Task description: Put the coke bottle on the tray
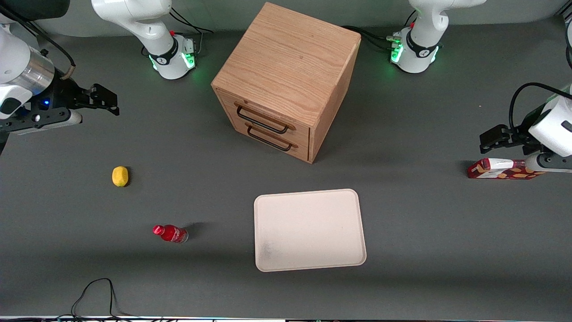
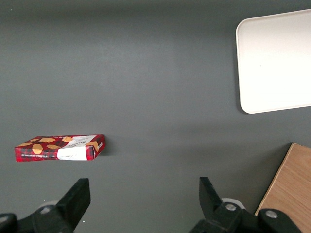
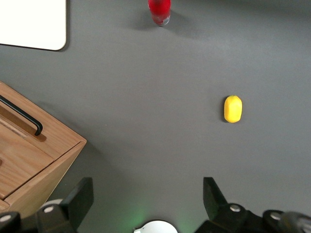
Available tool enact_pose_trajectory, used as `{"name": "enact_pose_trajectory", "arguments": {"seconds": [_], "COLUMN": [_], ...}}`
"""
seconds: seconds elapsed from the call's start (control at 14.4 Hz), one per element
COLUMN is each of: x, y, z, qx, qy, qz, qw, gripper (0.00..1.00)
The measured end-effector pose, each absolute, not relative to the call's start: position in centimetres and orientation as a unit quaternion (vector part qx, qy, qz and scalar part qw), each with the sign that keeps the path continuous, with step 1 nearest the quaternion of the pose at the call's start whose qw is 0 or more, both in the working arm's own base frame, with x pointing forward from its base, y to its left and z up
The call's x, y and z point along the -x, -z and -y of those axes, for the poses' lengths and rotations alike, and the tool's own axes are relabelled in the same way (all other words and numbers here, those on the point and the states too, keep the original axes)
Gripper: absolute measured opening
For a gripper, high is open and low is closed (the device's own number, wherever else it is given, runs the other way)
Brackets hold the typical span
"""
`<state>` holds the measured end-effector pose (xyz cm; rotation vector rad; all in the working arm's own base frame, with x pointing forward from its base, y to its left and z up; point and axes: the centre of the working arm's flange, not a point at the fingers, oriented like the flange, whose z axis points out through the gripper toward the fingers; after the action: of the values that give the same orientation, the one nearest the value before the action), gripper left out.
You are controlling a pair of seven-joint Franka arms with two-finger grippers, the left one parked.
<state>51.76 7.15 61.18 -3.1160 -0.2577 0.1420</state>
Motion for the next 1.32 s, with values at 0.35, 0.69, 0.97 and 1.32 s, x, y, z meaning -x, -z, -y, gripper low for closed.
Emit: {"name": "enact_pose_trajectory", "arguments": {"seconds": [0.35,0.69,0.97,1.32], "x": [-51.8,-51.6,-51.7,-53.7], "y": [-61.4,-61.2,-61.5,-63.1], "z": [-7.0,-6.5,-5.3,-3.8], "qx": [0.996,0.995,0.996,0.998], "qy": [-0.045,-0.06,-0.06,-0.038], "qz": [0.081,0.077,0.066,0.053], "qw": [0.006,0.006,0.007,0.009], "gripper": [1.0,1.0,1.0,1.0]}}
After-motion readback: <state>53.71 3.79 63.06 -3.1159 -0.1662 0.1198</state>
